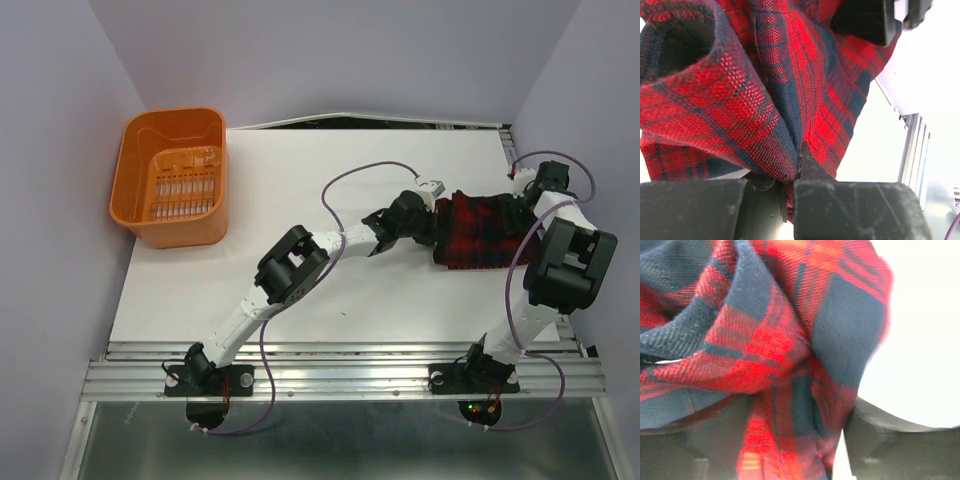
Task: Fold and stack the skirts
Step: Neatly place the folded skirt to the corner
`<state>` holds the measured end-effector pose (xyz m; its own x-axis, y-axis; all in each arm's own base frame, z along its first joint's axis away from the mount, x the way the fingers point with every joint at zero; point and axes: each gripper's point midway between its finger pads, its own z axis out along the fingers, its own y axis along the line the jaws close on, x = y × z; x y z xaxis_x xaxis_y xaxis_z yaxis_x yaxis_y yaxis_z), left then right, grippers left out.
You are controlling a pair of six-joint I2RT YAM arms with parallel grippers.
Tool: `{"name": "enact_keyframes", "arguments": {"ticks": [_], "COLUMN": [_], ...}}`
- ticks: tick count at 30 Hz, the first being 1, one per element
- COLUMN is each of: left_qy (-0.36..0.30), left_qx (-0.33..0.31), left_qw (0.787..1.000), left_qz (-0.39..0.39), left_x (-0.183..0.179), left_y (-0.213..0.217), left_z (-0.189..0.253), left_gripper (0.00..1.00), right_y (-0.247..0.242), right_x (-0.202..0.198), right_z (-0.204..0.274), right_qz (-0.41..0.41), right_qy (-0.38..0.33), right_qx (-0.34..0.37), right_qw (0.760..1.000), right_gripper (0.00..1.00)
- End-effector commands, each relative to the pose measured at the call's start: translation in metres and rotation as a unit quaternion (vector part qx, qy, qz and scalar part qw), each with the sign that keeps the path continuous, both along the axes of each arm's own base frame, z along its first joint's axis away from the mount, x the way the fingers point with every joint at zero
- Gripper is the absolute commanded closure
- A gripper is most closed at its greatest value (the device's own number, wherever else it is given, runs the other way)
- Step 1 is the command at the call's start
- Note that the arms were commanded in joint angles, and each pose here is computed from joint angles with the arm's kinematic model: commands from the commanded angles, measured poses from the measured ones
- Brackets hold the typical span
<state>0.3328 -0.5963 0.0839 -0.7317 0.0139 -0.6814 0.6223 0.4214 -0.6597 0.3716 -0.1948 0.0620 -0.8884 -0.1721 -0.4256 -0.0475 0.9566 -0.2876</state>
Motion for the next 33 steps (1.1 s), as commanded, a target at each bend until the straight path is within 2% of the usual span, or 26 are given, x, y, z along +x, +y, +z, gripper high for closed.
{"name": "enact_keyframes", "arguments": {"ticks": [1, 2, 4, 5, 6, 8, 9, 12, 18, 19, 23, 27, 28, 30, 32, 33], "left_qy": [-0.024, -0.025, -0.026, -0.016, -0.009, -0.011, -0.012, -0.028, -0.056, -0.062, -0.077, -0.085, -0.09, -0.093, -0.095, -0.212], "left_qx": [0.004, 0.004, 0.004, -0.002, -0.002, -0.011, -0.015, -0.027, -0.062, -0.069, -0.087, -0.097, -0.104, -0.107, -0.108, -0.062], "left_qw": [1.0, 1.0, 0.999, 1.0, 1.0, 0.999, 0.999, 0.999, 0.995, 0.995, 0.992, 0.99, 0.989, 0.988, 0.988, 0.974], "left_qz": [0.012, 0.014, 0.02, 0.024, 0.027, 0.031, 0.033, 0.035, 0.047, 0.049, 0.052, 0.052, 0.052, 0.053, 0.061, 0.045], "left_x": [0.019, 0.02, 0.023, 0.023, 0.024, 0.024, 0.026, 0.032, 0.042, 0.041, 0.035, 0.029, 0.026, 0.023, 0.023, 0.033], "left_y": [0.01, 0.011, 0.014, 0.015, 0.019, 0.022, 0.024, 0.031, 0.043, 0.049, 0.061, 0.069, 0.072, 0.078, 0.092, 0.109], "left_z": [0.005, 0.007, 0.01, 0.012, 0.011, 0.025, 0.03, 0.05, 0.102, 0.116, 0.149, 0.168, 0.178, 0.186, 0.195, 0.198], "left_gripper": [0.95, 0.93, 0.79, 0.73, 0.59, 0.47, 0.38, 0.28, 0.28, 0.28, 0.28, 0.28, 0.28, 0.28, 0.28, 0.24], "right_y": [-0.058, -0.06, -0.065, -0.067, -0.068, -0.07, -0.071, -0.07, -0.046, -0.034, -0.012, 0.015, 0.02, 0.03, 0.039, 0.041], "right_x": [0.012, 0.011, 0.011, 0.013, 0.015, 0.018, 0.023, 0.035, 0.049, 0.052, 0.051, 0.047, 0.046, 0.042, 0.044, 0.047], "right_z": [0.04, 0.044, 0.052, 0.063, 0.069, 0.084, 0.097, 0.126, 0.173, 0.182, 0.189, 0.173, 0.168, 0.155, 0.146, 0.135], "right_qz": [-0.04, -0.04, -0.046, -0.048, -0.049, -0.048, -0.049, -0.045, -0.017, -0.001, 0.022, 0.026, 0.025, 0.019, 0.002, -0.012], "right_qy": [-0.034, -0.035, -0.037, -0.047, -0.052, -0.067, -0.08, -0.109, -0.144, -0.15, -0.155, -0.143, -0.139, -0.127, -0.131, -0.134], "right_qx": [-0.107, -0.113, -0.127, -0.134, -0.139, -0.145, -0.15, -0.142, -0.076, -0.047, 0.007, 0.085, 0.099, 0.134, 0.168, 0.181], "right_qw": [0.993, 0.992, 0.99, 0.989, 0.988, 0.986, 0.984, 0.983, 0.986, 0.988, 0.988, 0.986, 0.985, 0.983, 0.977, 0.974], "right_gripper": [0.23, 0.17, 0.03, 0.0, 0.0, 0.0, 0.0, 0.0, 0.0, 0.0, 0.01, 0.37, 0.5, 0.6, 0.61, 0.6]}}
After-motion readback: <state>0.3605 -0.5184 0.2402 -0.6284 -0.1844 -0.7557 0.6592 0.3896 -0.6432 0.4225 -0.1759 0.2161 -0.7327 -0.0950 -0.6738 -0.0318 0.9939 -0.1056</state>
